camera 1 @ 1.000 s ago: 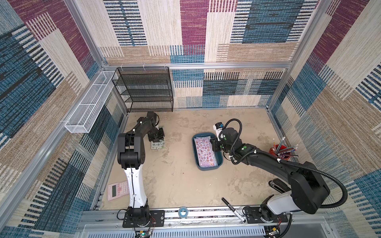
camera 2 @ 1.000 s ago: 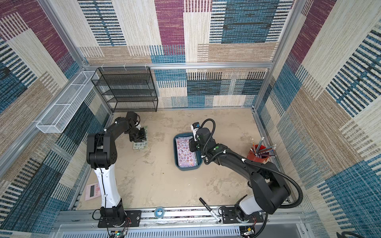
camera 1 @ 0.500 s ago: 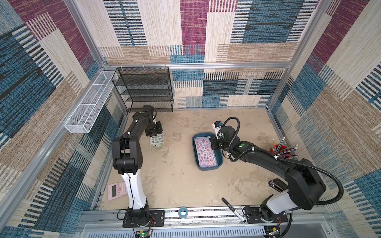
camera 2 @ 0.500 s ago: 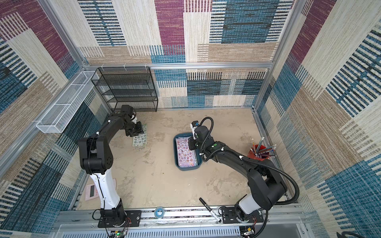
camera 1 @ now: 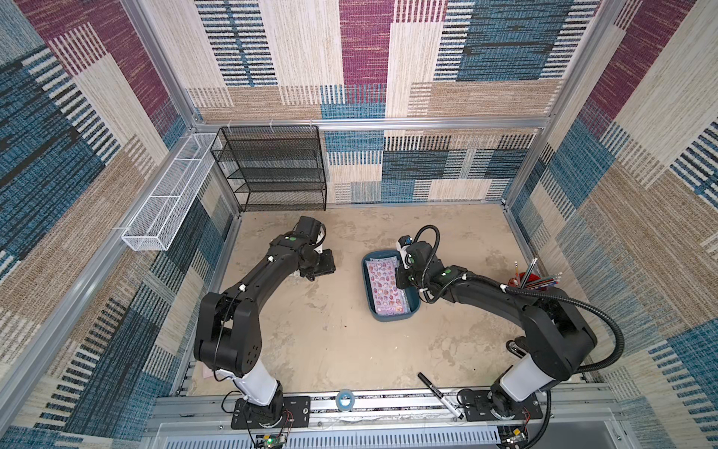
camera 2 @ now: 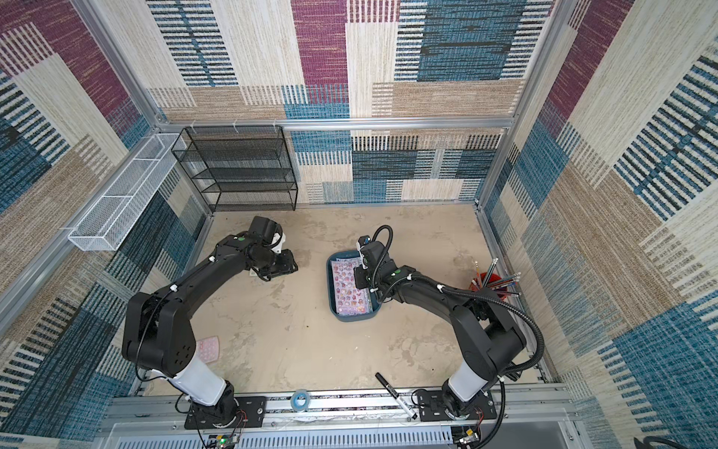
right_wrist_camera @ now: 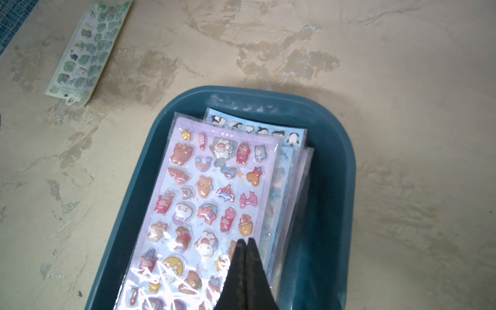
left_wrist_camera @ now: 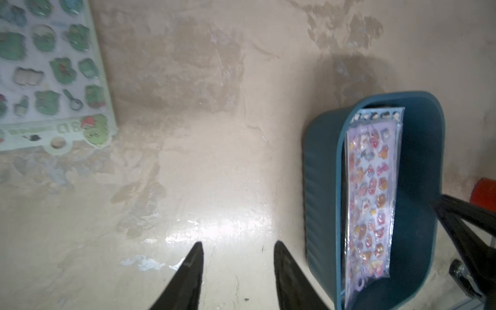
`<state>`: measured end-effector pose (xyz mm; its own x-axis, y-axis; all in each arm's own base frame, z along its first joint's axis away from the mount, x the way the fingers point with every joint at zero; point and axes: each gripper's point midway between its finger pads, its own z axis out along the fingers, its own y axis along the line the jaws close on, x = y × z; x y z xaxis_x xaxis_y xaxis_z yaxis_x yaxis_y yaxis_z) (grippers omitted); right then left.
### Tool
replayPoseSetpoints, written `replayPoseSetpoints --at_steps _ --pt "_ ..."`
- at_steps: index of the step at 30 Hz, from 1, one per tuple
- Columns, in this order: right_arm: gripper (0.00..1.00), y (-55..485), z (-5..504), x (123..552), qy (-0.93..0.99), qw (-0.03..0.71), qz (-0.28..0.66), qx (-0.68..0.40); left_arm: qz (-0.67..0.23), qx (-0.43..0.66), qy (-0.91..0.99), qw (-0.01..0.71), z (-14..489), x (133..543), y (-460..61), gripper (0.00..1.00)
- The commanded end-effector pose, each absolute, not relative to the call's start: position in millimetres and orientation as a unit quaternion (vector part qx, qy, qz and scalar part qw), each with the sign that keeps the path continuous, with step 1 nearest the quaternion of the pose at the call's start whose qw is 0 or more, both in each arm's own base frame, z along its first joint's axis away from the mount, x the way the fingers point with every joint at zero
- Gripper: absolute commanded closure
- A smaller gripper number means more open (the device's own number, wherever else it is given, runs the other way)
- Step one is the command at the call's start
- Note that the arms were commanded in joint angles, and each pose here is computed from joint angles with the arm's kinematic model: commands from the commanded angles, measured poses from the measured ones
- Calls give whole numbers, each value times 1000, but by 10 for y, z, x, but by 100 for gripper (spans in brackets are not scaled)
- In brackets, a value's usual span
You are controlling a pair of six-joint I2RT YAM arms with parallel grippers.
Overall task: Take the stickers out of the storage box
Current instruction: Pick up the sticker from the storage box.
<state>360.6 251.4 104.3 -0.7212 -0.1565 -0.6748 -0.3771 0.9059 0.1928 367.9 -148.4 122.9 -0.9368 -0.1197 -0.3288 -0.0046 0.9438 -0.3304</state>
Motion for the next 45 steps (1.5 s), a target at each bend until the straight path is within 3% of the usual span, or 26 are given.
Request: replayPoseSetpoints --at_steps 1,18,29,32,34,40,45 --pt "100 2615 950 3588 916 325 186 -144 -219 -39 954 200 1281 3725 -1745 52" --pt "100 3029 656 3267 900 245 342 -111 -290 -2 942 169 1119 3753 -2458 49" --pt "100 3086 652 3230 893 237 370 -101 -279 8 948 155 1063 3741 -2532 69" --pt "100 3067 672 3248 894 243 363 -99 -282 10 948 147 1044 3729 -2569 83" --pt "100 3049 678 3254 895 246 359 -98 -282 13 948 148 1058 3737 -2596 99" --pt "100 2969 898 3310 890 282 344 -98 -292 26 943 156 1188 3756 -2660 100" --pt "88 2795 1424 3421 873 359 314 -99 -312 52 931 182 1506 3794 -2729 100"
